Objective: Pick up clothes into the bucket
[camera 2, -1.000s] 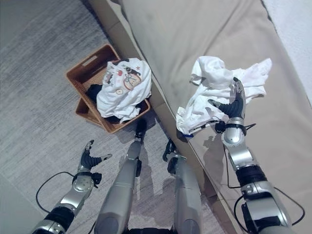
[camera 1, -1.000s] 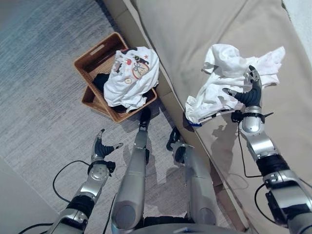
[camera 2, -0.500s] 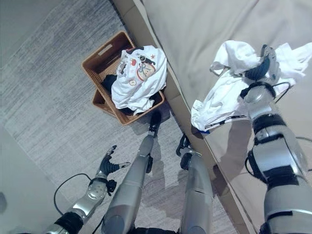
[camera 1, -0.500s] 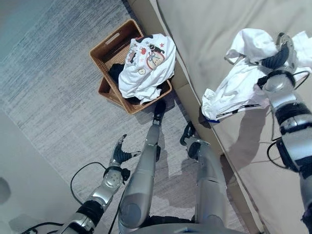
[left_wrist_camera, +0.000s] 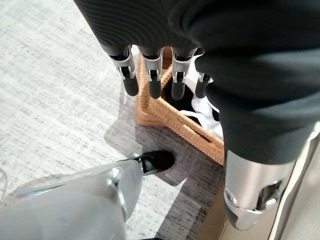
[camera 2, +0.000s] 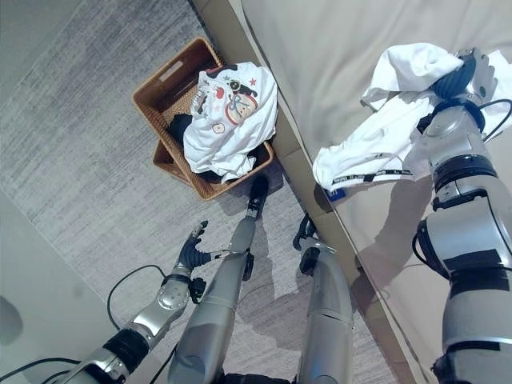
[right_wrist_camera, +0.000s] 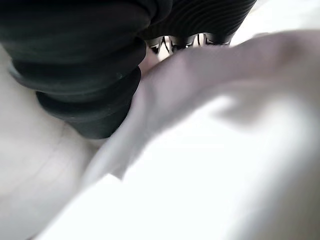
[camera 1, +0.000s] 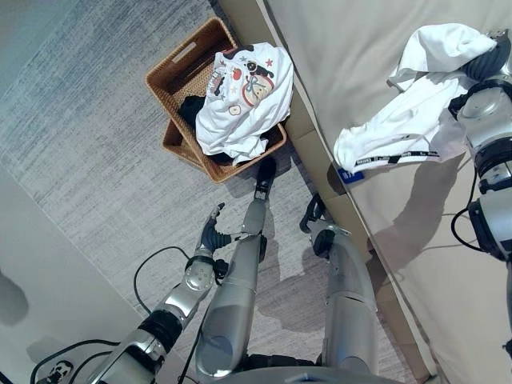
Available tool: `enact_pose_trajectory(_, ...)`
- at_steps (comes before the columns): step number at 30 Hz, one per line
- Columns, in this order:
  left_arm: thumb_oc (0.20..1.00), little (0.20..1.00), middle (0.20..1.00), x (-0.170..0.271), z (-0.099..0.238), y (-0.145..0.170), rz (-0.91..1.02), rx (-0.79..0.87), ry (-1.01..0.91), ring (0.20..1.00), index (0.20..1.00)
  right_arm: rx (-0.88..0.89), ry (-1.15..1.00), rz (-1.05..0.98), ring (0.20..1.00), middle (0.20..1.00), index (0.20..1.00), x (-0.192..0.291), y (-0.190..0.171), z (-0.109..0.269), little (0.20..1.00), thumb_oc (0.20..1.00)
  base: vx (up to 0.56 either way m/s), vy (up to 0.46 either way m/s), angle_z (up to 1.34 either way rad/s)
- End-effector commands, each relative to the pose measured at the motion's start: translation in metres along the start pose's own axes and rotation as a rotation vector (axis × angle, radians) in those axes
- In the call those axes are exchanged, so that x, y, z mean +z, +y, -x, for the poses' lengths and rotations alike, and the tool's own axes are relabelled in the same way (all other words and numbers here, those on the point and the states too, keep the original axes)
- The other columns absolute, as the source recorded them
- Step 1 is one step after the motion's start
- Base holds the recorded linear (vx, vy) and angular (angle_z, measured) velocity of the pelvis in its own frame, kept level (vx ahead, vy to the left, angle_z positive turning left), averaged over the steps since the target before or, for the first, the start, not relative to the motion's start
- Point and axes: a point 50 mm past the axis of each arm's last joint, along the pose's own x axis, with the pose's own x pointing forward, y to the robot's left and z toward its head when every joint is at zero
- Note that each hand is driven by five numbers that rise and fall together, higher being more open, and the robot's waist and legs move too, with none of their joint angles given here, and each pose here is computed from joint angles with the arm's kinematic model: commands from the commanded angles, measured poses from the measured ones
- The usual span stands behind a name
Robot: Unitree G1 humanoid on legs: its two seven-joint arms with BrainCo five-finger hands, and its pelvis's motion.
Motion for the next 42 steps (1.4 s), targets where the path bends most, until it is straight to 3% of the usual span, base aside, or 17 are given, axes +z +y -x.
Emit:
enact_pose_trajectory(1, 1.000, 1.000, 1.000, 0.002, -0.003, -0.003, 0.014, 0.005, -0.012, 1.000, 1.000, -0.039, -0.075, 0.065, 0.200, 0.200, 0.200, 0.001, -0.016, -0.005, 0.200, 0.200, 0.00, 0.000, 0.00)
enact_pose_trajectory(12, 1.000, 1.000, 1.000, -0.019, 0.001, 0.023, -0.060, 0.077, 0.048, 1.000, 1.000, -0.135, -0.407, -0.104, 0.200, 0.200, 0.200, 0.070, -0.034, 0.005, 0.200, 0.200, -0.07, 0.075, -0.05)
enact_pose_trajectory(27, 1.000, 1.000, 1.000, -0.020, 0.013, 0.060, -0.002, 0.144, 0.017, 1.000, 1.000, -0.201, -0.536, -0.184, 0.200, 0.200, 0.200, 0.072, -0.063, 0.019, 0.200, 0.200, 0.00, 0.065, -0.25)
enact_pose_trajectory(38, 1.000, 1.000, 1.000, 0.037, 0.014, 0.081, 0.066, 0.056, -0.234, 1.000, 1.000, -0.048, -0.556, -0.186, 0.200, 0.200, 0.200, 0.036, -0.047, 0.044, 0.200, 0.200, 0.10, -0.010, -0.06)
enact_pose_trajectory(42, 1.000, 1.000, 1.000, 0.069, 0.015, 0.080, 0.121, -0.055, -0.356, 1.000, 1.000, 0.058, -0.579, -0.194, 0.200, 0.200, 0.200, 0.033, -0.036, 0.054, 0.200, 0.200, 0.09, -0.023, 0.02)
